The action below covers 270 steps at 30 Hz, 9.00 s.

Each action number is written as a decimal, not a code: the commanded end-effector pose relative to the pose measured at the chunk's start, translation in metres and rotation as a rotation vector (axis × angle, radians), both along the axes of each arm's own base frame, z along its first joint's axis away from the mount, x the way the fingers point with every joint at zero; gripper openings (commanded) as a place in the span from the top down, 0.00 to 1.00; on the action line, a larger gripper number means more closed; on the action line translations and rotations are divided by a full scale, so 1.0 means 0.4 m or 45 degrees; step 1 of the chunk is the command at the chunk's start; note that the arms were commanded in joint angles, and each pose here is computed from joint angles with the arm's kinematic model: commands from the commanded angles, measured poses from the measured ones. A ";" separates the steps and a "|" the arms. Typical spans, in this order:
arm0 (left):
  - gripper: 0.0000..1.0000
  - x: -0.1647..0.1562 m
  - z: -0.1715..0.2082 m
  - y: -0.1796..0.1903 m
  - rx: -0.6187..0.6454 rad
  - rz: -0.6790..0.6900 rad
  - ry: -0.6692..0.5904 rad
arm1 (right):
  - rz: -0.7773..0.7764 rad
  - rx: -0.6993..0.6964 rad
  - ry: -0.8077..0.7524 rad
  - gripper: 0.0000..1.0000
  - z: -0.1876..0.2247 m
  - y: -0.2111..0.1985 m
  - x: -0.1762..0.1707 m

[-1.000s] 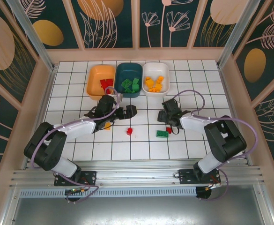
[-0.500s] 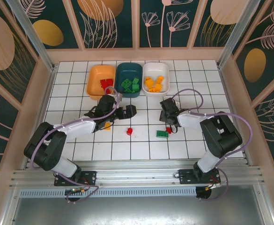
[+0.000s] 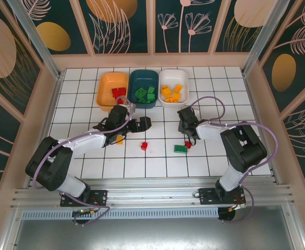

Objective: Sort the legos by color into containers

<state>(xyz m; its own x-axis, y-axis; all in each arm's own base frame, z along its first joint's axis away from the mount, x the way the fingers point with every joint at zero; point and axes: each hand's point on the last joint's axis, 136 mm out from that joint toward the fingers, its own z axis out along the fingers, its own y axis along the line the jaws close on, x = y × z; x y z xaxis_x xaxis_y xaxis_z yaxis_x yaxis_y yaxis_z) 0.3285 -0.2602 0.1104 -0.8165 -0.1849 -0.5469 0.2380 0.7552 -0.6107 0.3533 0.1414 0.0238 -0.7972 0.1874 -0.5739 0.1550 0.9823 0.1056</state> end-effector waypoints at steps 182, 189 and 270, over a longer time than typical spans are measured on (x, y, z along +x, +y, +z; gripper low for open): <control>0.01 0.055 0.116 0.194 0.245 0.526 -0.277 | 0.299 0.132 -0.099 0.42 0.204 0.266 -0.317; 0.01 0.049 0.037 0.328 0.224 0.738 -0.129 | 0.441 0.197 -0.320 0.42 0.339 0.367 -0.116; 0.88 0.324 0.111 0.390 0.380 0.658 -0.015 | 0.109 0.284 -0.472 0.33 0.255 -0.023 0.049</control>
<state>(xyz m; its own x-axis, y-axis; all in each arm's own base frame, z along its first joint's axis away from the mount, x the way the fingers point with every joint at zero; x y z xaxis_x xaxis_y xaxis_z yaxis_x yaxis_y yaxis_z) 0.4409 -0.1162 0.1615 -0.6647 -0.3088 -0.6803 -0.1449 0.9466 -0.2881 0.3692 0.1312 0.1233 -0.5832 0.2444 -0.7746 -0.0142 0.9504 0.3106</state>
